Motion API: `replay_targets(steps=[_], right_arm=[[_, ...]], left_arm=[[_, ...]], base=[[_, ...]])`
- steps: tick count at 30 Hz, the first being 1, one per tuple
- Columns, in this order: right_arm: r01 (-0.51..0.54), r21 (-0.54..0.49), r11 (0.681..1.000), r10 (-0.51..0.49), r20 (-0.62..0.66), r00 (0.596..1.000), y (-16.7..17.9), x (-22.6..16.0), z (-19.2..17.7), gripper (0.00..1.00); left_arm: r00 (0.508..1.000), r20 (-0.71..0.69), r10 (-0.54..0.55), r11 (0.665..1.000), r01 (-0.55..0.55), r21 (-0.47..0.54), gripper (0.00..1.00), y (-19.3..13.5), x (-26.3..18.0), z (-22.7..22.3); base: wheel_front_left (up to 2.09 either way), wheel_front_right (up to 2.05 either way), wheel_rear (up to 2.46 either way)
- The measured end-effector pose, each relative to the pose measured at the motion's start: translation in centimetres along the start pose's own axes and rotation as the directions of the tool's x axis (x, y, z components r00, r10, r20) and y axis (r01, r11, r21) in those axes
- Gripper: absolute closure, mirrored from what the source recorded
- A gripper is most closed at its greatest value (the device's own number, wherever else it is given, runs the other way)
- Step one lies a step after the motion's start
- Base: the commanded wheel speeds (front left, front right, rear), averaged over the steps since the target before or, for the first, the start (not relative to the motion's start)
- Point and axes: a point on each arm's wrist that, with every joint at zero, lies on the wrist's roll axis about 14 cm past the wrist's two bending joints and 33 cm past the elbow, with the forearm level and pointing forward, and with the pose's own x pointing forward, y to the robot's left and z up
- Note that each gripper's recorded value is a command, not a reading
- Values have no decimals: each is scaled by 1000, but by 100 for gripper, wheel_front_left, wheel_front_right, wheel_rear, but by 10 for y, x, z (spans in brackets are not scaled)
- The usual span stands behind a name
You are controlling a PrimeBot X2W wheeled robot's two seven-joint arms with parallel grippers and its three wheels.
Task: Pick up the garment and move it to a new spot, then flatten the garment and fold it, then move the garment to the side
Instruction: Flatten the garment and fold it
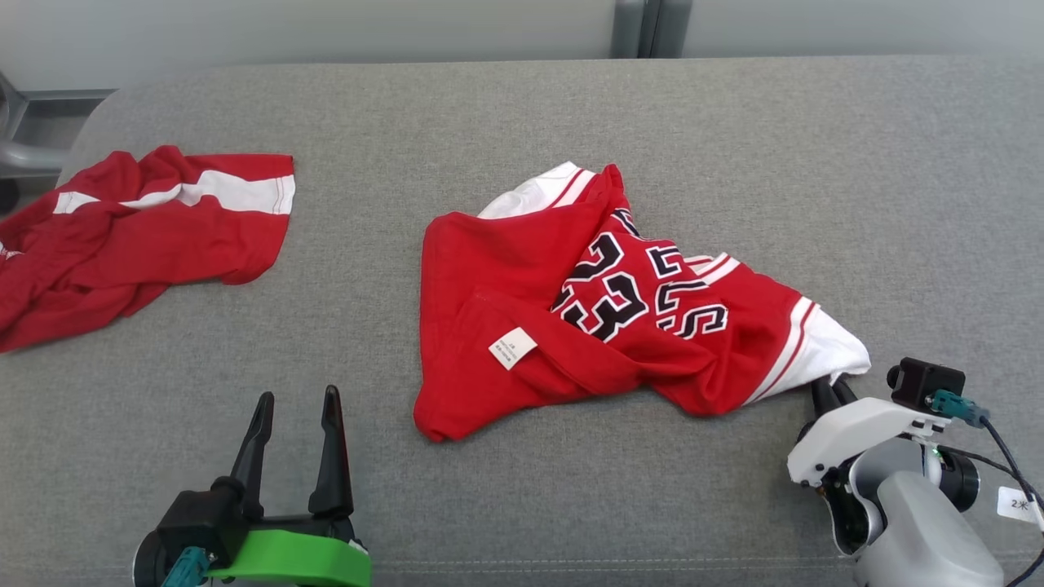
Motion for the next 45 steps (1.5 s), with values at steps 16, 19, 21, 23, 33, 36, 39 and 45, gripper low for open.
replay_targets(steps=[16, 19, 21, 23, 33, 36, 39, 45], right_arm=[[-30, 11, 999, 28, 117, 993, -32, -66, 59, 100], [7, 2, 1000, -7, 123, 992, -43, -75, 63, 100], [20, 0, 1000, -19, 121, 992, -45, -77, 63, 100], [26, -16, 1000, -24, 113, 993, -45, -77, 62, 100], [4, -10, 1000, -3, 87, 996, -31, -69, 52, 100], [-5, -10, 1000, 6, 89, 996, -27, -66, 52, 100], [-11, -12, 1000, 12, 87, 996, -25, -64, 51, 100], [-12, -11, 1000, 12, 85, 996, -26, -61, 49, 100]], left_arm=[[982, -10, -188, 981, 187, -45, 0, -59, 21, -6], [969, -23, -247, 968, 246, -56, 0, -78, 28, -10], [960, -39, -276, 960, 273, -69, 0, -88, 33, -13], [950, -72, -305, 951, 299, -85, 0, -97, 36, -20], [887, -275, -370, 929, 352, -114, 0, -123, 60, -56], [867, -339, -364, 931, 350, -105, 0, -125, 70, -66], [851, -392, -349, 936, 336, -104, 0, -125, 80, -75], [802, -518, -298, 948, 313, -59, 0, -118, 94, -99]], base=[[0, 0, 0], [0, 0, 0], [0, 0, 0], [0, 0, 0], [0, 0, 0], [0, 0, 0], [0, 0, 0], [0, 0, 0]])
